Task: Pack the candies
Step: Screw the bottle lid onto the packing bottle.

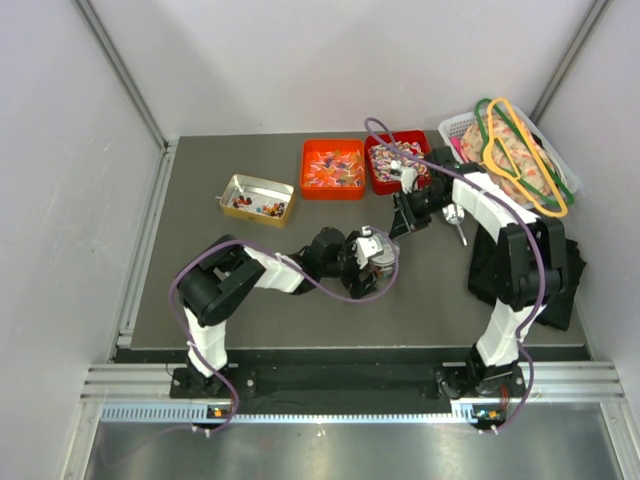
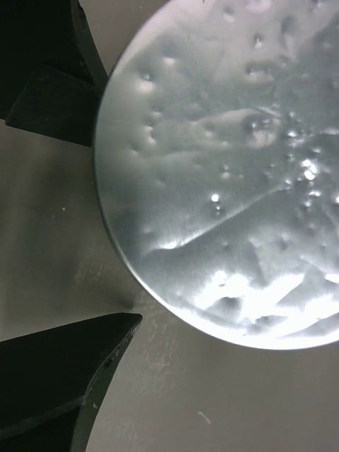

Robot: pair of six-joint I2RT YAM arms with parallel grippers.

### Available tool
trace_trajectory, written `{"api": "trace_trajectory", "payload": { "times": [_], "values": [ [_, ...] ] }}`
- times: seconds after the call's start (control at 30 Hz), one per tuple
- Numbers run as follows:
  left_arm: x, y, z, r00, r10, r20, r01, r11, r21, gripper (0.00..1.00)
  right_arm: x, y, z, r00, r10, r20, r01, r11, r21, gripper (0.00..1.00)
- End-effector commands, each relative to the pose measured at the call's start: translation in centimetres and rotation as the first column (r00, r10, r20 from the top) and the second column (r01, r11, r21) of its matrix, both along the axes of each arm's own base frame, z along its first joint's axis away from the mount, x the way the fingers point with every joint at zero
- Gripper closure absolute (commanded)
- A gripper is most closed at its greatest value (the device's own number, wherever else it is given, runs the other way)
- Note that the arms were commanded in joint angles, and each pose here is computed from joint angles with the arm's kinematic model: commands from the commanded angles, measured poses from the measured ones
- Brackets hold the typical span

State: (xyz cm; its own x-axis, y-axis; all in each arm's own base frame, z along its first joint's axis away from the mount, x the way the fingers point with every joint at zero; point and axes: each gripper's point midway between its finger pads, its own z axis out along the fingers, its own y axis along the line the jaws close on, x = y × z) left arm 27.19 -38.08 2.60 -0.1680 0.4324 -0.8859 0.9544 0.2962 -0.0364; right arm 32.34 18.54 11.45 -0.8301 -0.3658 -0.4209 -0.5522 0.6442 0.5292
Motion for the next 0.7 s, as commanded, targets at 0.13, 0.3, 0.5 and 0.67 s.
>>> {"api": "trace_trajectory", "payload": {
  "times": [0.13,0.3,0.5,0.67],
  "values": [
    [0.4,0.3,-1.1,0.999,0.034,-0.021,-0.033,0.999,0.042,0.01,0.8,0.5,-1.9,0.999,0.020,0.034,-0.018,0.999,-0.049,0.86],
    [0.8,0.4,-1.0,0.999,0.049,-0.013,-0.048,0.997,0.058,0.01,-0.1,-0.4,-2.8,0.999,0.026,0.033,-0.023,0.995,-0.097,0.80],
    [1.1,0.7,-1.3,0.998,0.058,0.005,-0.058,0.996,0.072,0.01,0.7,-1.1,-0.6,0.996,0.003,0.090,0.005,0.996,-0.086,0.53],
    [2.4,0.8,-1.1,0.994,0.099,0.057,-0.103,0.991,0.081,0.01,0.7,-1.4,0.2,0.996,0.001,0.090,0.006,0.997,-0.078,0.53]
  ]
}}
